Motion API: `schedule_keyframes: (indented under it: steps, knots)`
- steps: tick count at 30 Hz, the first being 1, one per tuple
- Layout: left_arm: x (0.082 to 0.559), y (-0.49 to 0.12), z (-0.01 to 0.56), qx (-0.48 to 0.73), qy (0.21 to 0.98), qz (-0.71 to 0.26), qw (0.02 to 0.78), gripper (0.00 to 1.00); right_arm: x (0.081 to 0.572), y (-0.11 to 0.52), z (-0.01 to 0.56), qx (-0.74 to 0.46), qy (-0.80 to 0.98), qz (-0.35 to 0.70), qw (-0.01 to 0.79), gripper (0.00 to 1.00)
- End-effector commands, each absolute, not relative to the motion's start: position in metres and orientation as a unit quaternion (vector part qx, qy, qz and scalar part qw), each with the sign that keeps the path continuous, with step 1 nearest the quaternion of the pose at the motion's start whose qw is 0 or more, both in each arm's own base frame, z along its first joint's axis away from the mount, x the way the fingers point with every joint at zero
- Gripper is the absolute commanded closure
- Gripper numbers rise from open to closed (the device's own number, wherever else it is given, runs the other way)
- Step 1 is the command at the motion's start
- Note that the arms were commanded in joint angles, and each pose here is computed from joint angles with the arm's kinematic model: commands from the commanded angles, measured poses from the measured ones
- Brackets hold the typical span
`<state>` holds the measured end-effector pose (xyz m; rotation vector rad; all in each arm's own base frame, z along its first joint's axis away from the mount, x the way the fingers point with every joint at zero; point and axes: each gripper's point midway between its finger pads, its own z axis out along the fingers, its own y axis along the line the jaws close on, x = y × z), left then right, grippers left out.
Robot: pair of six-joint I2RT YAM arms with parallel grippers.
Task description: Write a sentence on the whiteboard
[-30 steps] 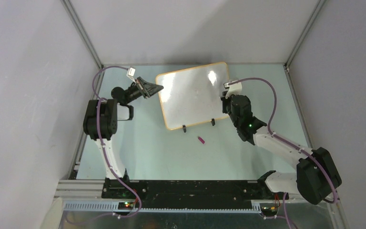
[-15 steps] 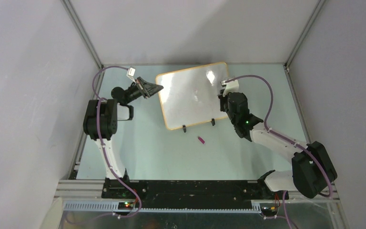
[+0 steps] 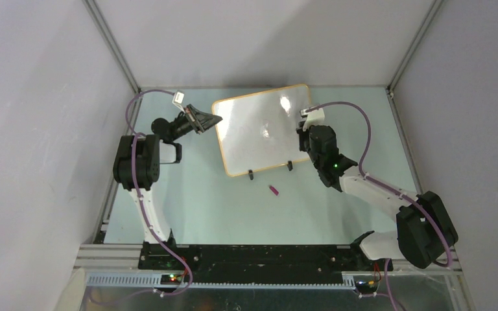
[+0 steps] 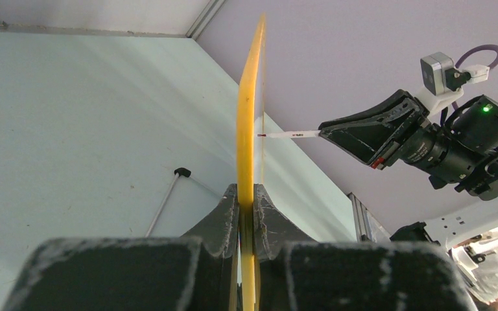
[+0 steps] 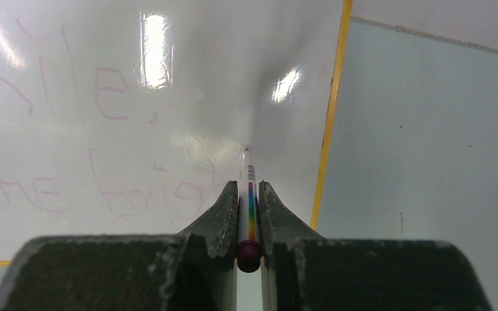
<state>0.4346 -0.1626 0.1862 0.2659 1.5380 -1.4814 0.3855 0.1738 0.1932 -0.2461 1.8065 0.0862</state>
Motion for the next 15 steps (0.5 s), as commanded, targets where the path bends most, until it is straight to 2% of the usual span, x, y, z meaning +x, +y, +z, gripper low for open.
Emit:
schedule_keyframes:
  steps: [1, 15]
  knots:
    - [0.426, -0.173, 0.194, 0.148, 0.615, -0.601, 0.489, 1.0, 0.381, 0.169, 0.191, -0.096, 0.787, 0.032, 0.609, 1.0]
    - [0.427, -0.173, 0.195, 0.148, 0.614, -0.601, 0.489, 1.0, 0.364, 0.165, 0.179, -0.099, 0.792, 0.027, 0.602, 1.0]
